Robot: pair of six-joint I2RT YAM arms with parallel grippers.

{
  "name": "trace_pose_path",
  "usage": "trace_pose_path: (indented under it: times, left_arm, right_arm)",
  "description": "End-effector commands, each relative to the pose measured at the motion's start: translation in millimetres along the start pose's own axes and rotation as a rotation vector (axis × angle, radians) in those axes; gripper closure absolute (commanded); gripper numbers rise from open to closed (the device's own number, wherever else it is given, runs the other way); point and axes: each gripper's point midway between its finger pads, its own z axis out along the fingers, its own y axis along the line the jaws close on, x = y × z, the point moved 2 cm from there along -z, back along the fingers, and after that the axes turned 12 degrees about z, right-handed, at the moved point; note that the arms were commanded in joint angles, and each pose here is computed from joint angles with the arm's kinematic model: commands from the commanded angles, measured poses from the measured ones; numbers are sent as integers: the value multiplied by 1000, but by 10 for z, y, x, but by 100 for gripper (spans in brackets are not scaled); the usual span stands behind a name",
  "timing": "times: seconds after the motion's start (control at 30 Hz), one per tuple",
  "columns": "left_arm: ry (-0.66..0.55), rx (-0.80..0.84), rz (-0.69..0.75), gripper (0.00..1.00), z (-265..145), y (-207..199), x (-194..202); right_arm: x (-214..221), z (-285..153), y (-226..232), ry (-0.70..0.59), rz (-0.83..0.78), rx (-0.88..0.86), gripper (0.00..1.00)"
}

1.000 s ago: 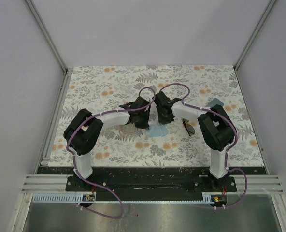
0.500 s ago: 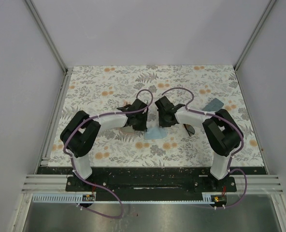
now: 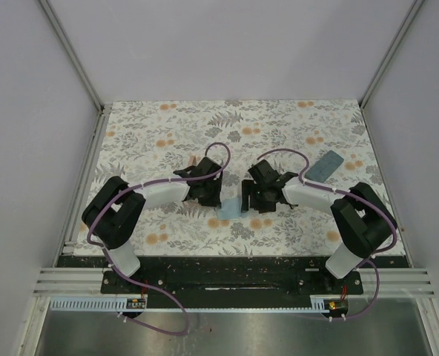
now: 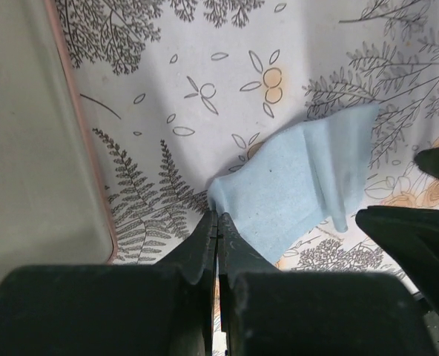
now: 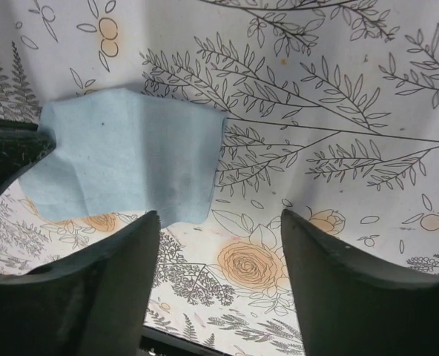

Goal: Organize the sunglasses

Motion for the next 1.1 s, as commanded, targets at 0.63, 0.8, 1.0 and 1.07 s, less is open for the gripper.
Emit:
trace_pose_path:
  times: [0.63,0.8,1.0,1.07]
  left_arm:
    - [-14,-24,70,100,-182,44,-221]
    - [-17,-21,74,100,-180,30,-256]
    - [-18,-18,70,100,-196,31,-261]
    - [-17,-17,69,100,-192,34,-263]
  right_arm:
    - [-196,286,-16,-115,-180,219,30]
    - [-152,335,28,-123,-225,238,32]
    - [16,408,55,-99,-298,271,35]
    - [83,445,44,-85,-310,278,36]
